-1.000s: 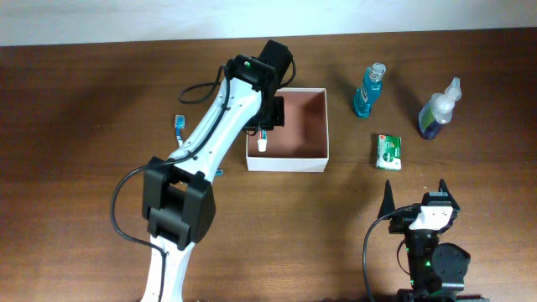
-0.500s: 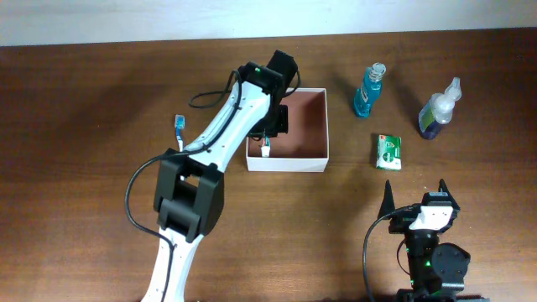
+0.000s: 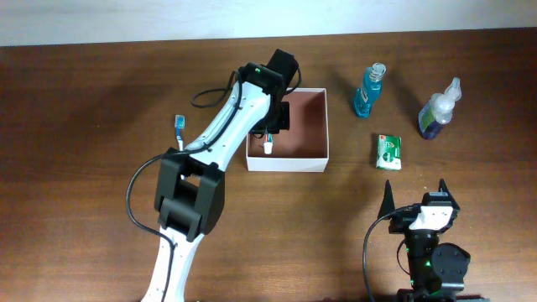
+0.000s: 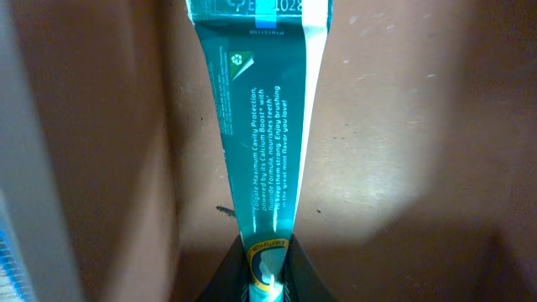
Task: Pack container
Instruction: 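Lower the tube into the box and open the left gripper, then raise the left gripper and move it over the blue toothbrush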
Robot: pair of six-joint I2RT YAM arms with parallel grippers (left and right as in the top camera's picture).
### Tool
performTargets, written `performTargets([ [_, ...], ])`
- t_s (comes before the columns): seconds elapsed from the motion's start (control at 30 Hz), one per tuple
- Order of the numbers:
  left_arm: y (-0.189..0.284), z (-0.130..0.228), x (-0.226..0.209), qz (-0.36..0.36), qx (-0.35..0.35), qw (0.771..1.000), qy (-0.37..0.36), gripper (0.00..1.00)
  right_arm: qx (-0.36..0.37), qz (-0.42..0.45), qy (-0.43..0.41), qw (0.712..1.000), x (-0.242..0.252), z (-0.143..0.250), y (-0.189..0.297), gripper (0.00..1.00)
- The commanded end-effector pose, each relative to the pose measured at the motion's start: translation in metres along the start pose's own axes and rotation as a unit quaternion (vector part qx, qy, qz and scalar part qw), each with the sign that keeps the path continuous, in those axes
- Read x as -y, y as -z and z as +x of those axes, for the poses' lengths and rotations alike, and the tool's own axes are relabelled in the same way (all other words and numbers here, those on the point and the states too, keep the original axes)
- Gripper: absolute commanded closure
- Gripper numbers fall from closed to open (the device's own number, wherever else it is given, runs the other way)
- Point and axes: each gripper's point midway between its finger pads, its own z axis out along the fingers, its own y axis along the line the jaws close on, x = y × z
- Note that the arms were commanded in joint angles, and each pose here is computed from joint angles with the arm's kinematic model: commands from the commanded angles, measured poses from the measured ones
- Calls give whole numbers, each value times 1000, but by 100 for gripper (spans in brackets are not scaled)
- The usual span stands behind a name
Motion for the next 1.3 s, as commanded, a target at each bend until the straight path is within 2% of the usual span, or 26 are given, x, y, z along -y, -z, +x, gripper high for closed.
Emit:
performTargets([
  [0.0, -22, 6, 0, -10, -21, 1000, 3, 99, 1, -9, 3, 1000, -4, 1, 0, 2],
  [0.33, -26, 3, -7, -32, -13, 999, -1, 98, 1, -9, 3, 1000, -4, 1, 0, 2],
  [0.47, -26, 3, -7, -32, -13, 999, -1, 83, 1, -9, 3, 1000, -4, 1, 0, 2],
  [0.57, -26, 3, -7, -32, -13, 999, -1, 82, 0, -9, 3, 1000, -4, 1, 0, 2],
  [0.63, -26, 3, -7, -32, -13, 999, -2, 76, 0, -9, 3, 1000, -4, 1, 0, 2],
  [0.93, -20, 2, -6, -29, -14, 999, -24, 68, 1, -9, 3, 1000, -4, 1, 0, 2],
  [1.07, -1, -6, -1, -20, -3, 999, -34, 64, 1, -9, 3, 1000, -4, 1, 0, 2],
  [1.27, 75, -37, 17, 27, 65, 996, -52, 61, 1, -9, 3, 1000, -4, 1, 0, 2],
])
